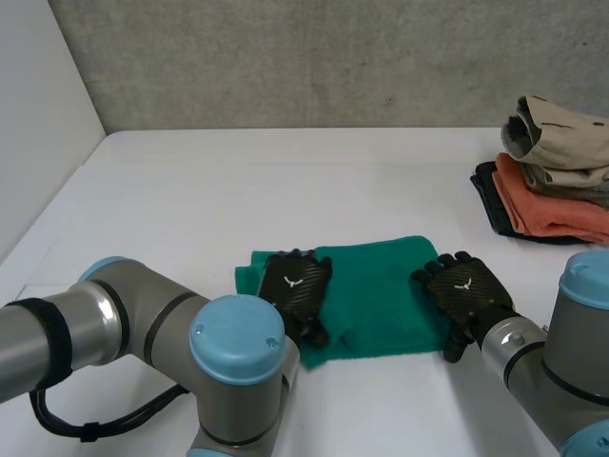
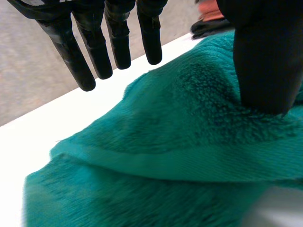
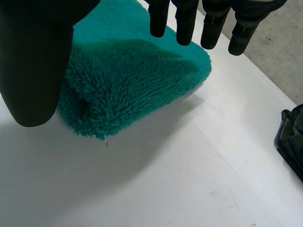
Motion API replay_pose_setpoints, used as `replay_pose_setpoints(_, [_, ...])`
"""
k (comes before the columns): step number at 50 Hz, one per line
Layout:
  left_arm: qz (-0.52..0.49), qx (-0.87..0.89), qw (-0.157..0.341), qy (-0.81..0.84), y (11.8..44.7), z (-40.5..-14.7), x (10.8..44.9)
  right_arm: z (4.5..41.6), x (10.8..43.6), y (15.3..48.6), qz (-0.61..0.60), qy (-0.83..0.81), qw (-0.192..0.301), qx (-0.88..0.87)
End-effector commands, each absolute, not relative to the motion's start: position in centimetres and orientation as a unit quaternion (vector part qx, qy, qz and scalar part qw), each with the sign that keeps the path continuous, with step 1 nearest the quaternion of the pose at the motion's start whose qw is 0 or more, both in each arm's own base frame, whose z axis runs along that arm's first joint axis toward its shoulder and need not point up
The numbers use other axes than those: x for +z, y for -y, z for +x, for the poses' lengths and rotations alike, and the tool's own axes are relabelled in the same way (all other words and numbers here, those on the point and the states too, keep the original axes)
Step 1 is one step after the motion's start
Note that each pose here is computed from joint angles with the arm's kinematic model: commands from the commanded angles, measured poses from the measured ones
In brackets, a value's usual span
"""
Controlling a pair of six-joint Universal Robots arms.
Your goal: Fold the laundry.
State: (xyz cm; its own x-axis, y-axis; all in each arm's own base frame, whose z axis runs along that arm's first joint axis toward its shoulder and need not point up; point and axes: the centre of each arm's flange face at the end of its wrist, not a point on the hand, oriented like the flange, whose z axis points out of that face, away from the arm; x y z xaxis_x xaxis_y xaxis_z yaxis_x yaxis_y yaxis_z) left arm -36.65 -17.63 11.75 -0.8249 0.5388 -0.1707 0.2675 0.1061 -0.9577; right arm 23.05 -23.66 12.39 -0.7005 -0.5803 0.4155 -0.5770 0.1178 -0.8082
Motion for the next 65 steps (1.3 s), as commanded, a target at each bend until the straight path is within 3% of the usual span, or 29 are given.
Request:
replay_pose_setpoints(1, [-0.296,0.62,0.03,0.726,18.1,-35.3,12.3,23.2,12.4,23.6,-0.38,-0.749,0.01,-0.543])
replay_pose_setpoints(7, [-0.342,0.615,-0.032,0.709,18.5,-33.6,12.5,23.3,12.4,23.8,-0.377,-0.745,0.01,-0.55])
replay_pose_setpoints(18, [-0.341,0.631,-0.037,0.696,17.7,-32.5,15.0,23.2,12.8,24.6,-0.381,-0.731,-0.007,-0.566])
replay_pose_setpoints(26, [-0.317,0.646,-0.045,0.693,17.8,-30.0,17.7,22.6,15.9,25.4,-0.45,-0.671,-0.094,-0.583])
replay_pose_setpoints(30, [-0.311,0.654,-0.039,0.688,17.9,-29.1,18.8,24.2,17.7,25.7,-0.49,-0.615,-0.122,-0.606])
replay_pose_setpoints(34, [-0.3,0.663,-0.038,0.685,18.3,-28.1,19.8,29.4,20.1,23.1,-0.533,-0.536,-0.08,-0.65])
replay_pose_setpoints(37, [-0.286,0.664,-0.046,0.69,18.9,-26.9,20.1,33.1,19.9,21.1,-0.561,-0.498,-0.041,-0.66])
replay_pose_setpoints(40, [-0.28,0.664,-0.051,0.691,18.9,-26.4,20.2,35.7,18.2,18.9,-0.596,-0.477,-0.009,-0.646])
replay_pose_setpoints(46, [-0.277,0.661,-0.053,0.695,18.8,-25.8,20.1,37.1,13.8,14.4,-0.666,-0.452,0.048,-0.591])
replay_pose_setpoints(53, [-0.264,0.675,-0.053,0.687,19.9,-25.8,20.8,37.0,14.5,14.6,-0.644,-0.47,0.068,-0.6])
replay_pose_setpoints(56, [-0.262,0.69,-0.04,0.673,20.3,-26.6,21.7,36.1,18.1,16.1,-0.579,-0.506,0.093,-0.633])
replay_pose_setpoints(58, [-0.259,0.707,-0.017,0.657,20.6,-27.6,22.6,34.5,20.3,18.2,-0.507,-0.555,0.119,-0.648])
replay_pose_setpoints(65, [-0.257,0.734,0.077,0.624,20.3,-32.8,23.8,31.0,21.9,22.0,-0.343,-0.674,0.196,-0.625])
